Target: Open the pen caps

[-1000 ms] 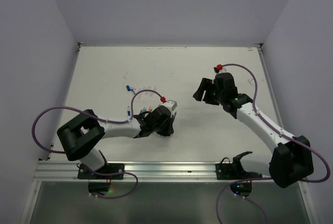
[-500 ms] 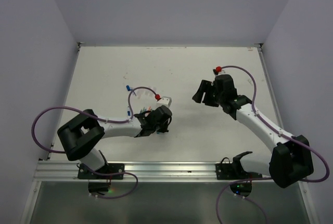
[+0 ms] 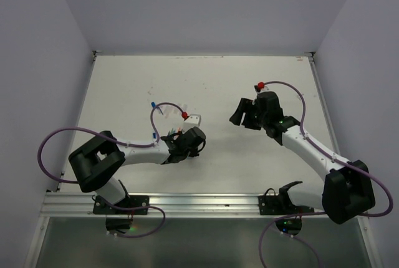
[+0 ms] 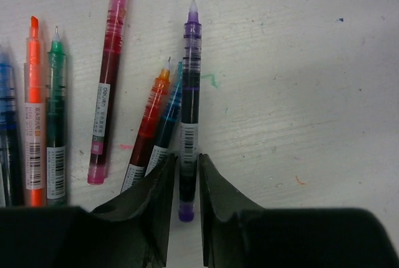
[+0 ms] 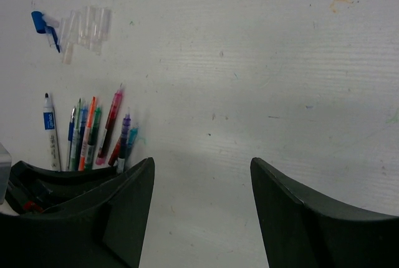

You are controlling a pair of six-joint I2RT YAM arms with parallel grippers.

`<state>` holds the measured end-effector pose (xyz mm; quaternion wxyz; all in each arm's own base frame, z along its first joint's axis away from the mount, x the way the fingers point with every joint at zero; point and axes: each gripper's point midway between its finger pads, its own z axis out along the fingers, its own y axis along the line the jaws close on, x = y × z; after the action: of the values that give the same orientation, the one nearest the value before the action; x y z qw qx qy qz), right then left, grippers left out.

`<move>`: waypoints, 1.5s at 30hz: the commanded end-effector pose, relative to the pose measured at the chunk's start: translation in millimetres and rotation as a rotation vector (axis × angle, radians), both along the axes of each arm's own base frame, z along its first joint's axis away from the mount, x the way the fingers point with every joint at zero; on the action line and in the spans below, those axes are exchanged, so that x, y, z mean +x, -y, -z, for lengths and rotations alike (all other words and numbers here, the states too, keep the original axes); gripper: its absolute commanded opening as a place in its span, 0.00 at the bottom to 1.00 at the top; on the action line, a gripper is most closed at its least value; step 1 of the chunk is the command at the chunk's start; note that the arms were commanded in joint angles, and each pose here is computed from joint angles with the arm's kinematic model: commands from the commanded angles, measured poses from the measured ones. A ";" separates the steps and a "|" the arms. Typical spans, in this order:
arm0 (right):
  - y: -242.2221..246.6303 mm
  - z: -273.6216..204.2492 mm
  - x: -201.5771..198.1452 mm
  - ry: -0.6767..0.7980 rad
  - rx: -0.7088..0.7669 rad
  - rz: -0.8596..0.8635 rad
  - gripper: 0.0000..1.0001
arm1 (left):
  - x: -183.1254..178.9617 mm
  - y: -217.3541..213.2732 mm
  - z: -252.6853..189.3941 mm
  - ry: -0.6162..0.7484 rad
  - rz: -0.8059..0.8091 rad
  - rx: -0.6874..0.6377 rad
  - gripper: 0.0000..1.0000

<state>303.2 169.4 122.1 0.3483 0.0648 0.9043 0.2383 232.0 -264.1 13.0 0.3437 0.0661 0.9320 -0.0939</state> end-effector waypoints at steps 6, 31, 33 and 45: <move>-7.2 -7.6 4.6 0.026 0.043 -0.015 0.67 | -33.3 -62.2 47.6 -0.120 -0.039 0.280 0.30; 5.1 15.3 -12.4 -0.002 -0.013 -0.022 0.87 | -17.5 0.3 -69.5 0.094 0.068 -0.020 0.47; 6.7 16.5 -13.4 -0.003 -0.018 -0.019 0.98 | -22.2 8.1 -77.0 0.105 0.104 -0.055 0.48; 20.4 40.7 -35.8 -0.066 -0.053 0.010 0.99 | -45.5 36.5 -122.6 0.155 0.246 -0.333 0.62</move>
<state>266.8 156.1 75.8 0.3038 0.0602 0.9252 0.2193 190.4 -290.6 123.0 0.3974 0.1205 0.8775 -0.2401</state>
